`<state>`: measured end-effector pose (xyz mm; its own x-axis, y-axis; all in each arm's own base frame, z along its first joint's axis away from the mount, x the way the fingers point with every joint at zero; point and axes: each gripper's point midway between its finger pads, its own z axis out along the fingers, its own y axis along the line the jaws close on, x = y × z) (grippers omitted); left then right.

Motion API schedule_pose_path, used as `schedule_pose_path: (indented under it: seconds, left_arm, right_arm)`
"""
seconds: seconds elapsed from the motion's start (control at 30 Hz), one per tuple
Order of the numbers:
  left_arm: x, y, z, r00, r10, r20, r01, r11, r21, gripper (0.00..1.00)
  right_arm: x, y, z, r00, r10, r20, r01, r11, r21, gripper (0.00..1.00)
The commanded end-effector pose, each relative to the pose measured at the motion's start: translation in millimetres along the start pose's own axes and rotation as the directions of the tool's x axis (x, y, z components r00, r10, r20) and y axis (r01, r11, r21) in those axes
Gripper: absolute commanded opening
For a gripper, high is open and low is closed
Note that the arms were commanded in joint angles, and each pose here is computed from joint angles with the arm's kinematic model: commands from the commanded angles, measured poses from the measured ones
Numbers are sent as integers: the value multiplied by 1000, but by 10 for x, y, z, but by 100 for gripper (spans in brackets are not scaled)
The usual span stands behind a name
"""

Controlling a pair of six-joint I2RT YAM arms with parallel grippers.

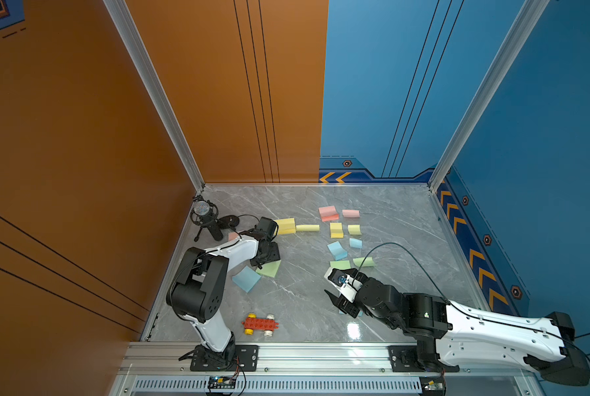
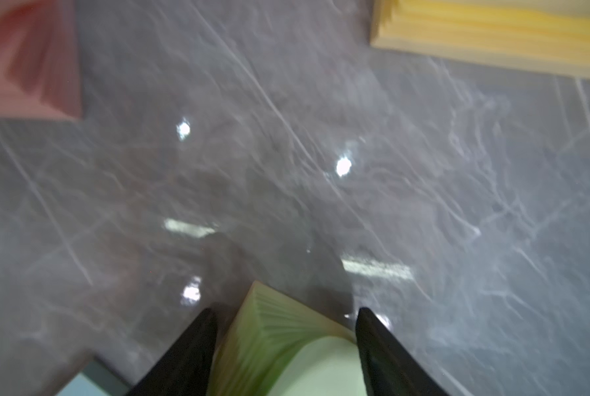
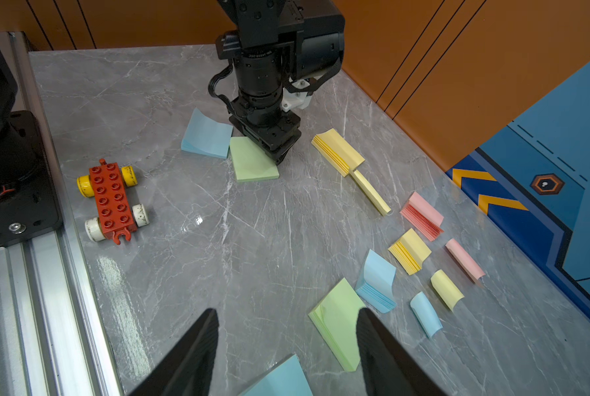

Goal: Tear off pages from different memo pads
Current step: Move the memo pad to the center of the board.

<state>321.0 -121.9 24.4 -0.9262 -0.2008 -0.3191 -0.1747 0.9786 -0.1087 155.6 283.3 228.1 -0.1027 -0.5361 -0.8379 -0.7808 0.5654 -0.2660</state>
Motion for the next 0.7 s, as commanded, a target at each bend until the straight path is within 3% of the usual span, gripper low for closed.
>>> schedule_pose_path:
  seconds: [0.0, 0.2, 0.3, 0.37, 0.47, 0.6, 0.67]
  left_arm:
    - [425, -194, -123, 999, 33, -37, -32, 999, 33, 68]
    - [712, -680, -571, 993, 96, 64, -104, 983, 148, 69]
    - [631, -659, -685, 988, 111, 107, -127, 979, 162, 69]
    - [616, -500, -620, 994, 82, 78, -93, 983, 155, 68]
    - [699, -323, -513, 998, 67, 18, -69, 985, 157, 64]
    - [853, -316, -481, 993, 113, -33, -105, 975, 194, 59]
    - [917, -334, -489, 991, 127, -52, -112, 969, 219, 54]
  right_arm:
    - [28, 20, 50, 1000, 19, -13, -19, 1000, -8, 66]
    - [59, -156, 23, 996, 85, -7, -84, 995, 45, 66]
    - [115, -351, -1, 974, 225, 1, -224, 969, 104, 64]
    - [184, -401, 6, 942, 335, -11, -331, 936, 121, 60]
    - [337, -330, 117, 866, 497, -60, -487, 864, 129, 53]
    - [619, -55, 477, 693, 707, -138, -689, 707, 162, 44]
    - [700, 142, 713, 637, 751, -172, -737, 659, 149, 40]
